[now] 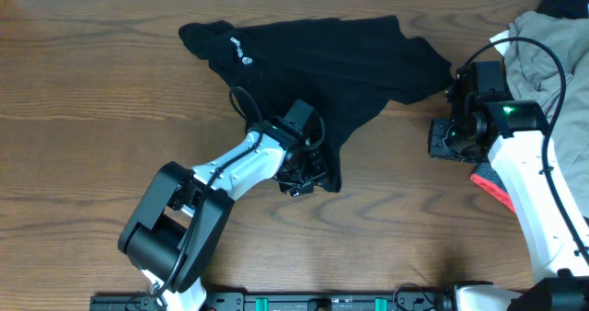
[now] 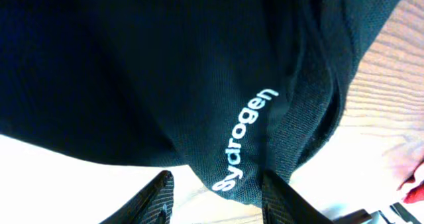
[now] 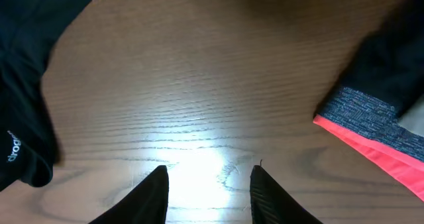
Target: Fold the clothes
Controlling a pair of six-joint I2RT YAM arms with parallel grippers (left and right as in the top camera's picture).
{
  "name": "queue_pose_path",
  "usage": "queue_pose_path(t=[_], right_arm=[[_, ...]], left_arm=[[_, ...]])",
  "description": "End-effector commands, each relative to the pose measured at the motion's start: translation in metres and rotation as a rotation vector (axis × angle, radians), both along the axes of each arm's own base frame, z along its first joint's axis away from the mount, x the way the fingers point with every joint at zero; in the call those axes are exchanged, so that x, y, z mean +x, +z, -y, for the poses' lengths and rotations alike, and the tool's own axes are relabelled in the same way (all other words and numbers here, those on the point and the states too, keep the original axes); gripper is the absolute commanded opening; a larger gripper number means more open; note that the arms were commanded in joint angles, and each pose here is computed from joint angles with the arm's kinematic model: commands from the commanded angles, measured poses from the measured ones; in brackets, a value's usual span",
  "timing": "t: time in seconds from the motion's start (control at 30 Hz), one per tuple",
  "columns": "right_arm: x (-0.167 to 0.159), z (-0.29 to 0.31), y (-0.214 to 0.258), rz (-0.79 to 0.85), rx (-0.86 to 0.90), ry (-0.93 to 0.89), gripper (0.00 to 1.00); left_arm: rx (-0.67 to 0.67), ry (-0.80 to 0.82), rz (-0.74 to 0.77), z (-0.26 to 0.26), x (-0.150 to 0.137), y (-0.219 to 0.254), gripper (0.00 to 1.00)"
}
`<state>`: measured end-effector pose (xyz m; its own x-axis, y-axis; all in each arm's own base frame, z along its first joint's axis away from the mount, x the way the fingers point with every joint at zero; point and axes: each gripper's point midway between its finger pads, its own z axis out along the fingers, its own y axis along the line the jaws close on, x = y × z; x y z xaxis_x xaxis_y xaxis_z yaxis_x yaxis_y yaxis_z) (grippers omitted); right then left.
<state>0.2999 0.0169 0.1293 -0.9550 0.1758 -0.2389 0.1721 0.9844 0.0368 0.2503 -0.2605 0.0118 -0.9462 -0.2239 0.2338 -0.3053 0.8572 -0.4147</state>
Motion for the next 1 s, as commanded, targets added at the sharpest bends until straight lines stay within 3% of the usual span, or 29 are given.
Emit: queue_pose_path(t=[0.0, 0.23, 0.57, 0.87, 0.93, 0.97], right_arm=[[0.000, 0.003, 0.000, 0.000, -0.010, 0.006, 0.38], [0.000, 0.003, 0.000, 0.001, -0.010, 0.006, 0.38], [0.000, 0.003, 0.000, -0.001, -0.010, 0.006, 0.38], [0.000, 0.003, 0.000, -0.002, -0.010, 0.006, 0.38], [-0.001, 0.003, 0.000, -0.004, -0.010, 0.006, 0.38], [-0.001, 0.003, 0.000, -0.005, -0.010, 0.006, 0.38]], left_arm=[[0.042, -0.035, 0.064, -0.004, 0.002, 0.002, 0.44], [0.091, -0.172, 0.207, 0.009, 0.003, 0.002, 0.49], [0.078, -0.173, 0.263, 0.017, 0.012, 0.005, 0.50], [0.076, -0.168, 0.288, 0.019, 0.017, 0.006, 0.19], [0.080, -0.168, 0.286, 0.018, 0.017, 0.005, 0.05], [0.081, -0.168, 0.285, 0.018, 0.016, 0.005, 0.06]])
